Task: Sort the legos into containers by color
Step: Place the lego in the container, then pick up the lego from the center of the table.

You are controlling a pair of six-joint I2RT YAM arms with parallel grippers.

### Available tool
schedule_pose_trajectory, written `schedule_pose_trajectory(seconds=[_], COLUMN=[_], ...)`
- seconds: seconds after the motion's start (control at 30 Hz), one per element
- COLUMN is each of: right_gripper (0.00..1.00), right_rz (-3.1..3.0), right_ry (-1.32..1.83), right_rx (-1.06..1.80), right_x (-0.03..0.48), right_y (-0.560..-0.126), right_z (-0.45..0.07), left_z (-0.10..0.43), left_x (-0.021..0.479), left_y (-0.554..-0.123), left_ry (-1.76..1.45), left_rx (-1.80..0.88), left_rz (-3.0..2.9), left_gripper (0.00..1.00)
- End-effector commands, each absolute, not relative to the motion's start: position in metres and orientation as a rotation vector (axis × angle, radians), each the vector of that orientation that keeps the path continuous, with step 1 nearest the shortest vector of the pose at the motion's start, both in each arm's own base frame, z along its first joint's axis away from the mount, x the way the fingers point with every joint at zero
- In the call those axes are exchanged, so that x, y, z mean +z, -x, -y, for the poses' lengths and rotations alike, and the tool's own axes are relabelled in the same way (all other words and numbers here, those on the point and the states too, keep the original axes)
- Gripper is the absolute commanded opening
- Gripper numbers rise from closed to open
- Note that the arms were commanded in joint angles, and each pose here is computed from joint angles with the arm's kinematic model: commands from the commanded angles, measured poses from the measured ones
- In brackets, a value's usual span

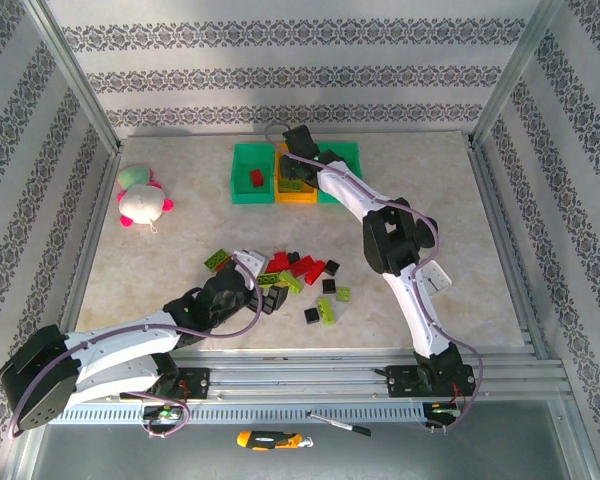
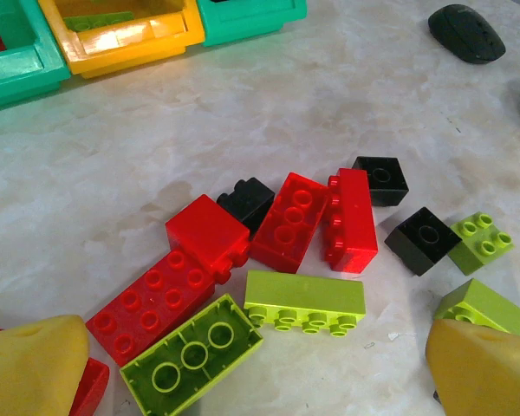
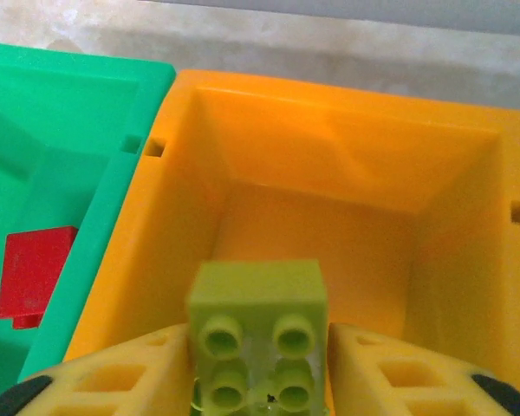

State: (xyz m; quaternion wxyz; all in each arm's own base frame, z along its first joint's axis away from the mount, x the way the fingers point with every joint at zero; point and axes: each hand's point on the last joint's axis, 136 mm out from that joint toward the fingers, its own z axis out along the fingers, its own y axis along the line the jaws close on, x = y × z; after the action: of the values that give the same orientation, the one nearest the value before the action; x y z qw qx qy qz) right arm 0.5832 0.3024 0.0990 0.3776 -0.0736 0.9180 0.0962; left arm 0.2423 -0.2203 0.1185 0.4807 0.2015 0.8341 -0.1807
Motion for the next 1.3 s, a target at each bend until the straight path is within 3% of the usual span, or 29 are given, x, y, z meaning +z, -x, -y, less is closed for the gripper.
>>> schedule_pose_trajectory(seconds=[0.0, 0.2, 0.37, 0.67, 0.93, 1.27], right_gripper=[0.50, 0.61, 0.70, 0.78, 0.80, 0.80], right_rz=[-2.297, -2.213, -2.137, -2.089, -2.072, -2.082], right_ry=[0.207, 0.254, 0.289, 0.407, 0.653, 0.611], right_rx=[0.282, 0.281, 0.329, 0.362, 0.421, 0.393], right_x=[0.134, 0.190, 0.217, 0.197, 0.172, 0.162], right_y=[-0.582, -0.557, -0.511, -0.406, -0.315, -0.296], right_z=[-0.307, -0.308, -0.305, -0.282, -0.301, -0.295], left_z=[0.218, 0.206, 0.181, 0.123, 0.089, 0.089], left_x=[0.122, 0.121, 0.123, 0.102, 0.088, 0.057], left_y=[-0.243, -0.249, -0.259, -0.277, -0.300, -0.318], left_ry=[-0.462, -0.382, -0.207, 0.195, 0.486, 0.836], left_rx=[-0.418, -0.357, -0.289, -0.217, -0.097, -0.006], left_rz=[-2.049, -2.096, -2.136, -2.309, -2.435, -2.575], left_gripper=[0.99, 0.99, 0.99, 0.99, 0.99, 0.93])
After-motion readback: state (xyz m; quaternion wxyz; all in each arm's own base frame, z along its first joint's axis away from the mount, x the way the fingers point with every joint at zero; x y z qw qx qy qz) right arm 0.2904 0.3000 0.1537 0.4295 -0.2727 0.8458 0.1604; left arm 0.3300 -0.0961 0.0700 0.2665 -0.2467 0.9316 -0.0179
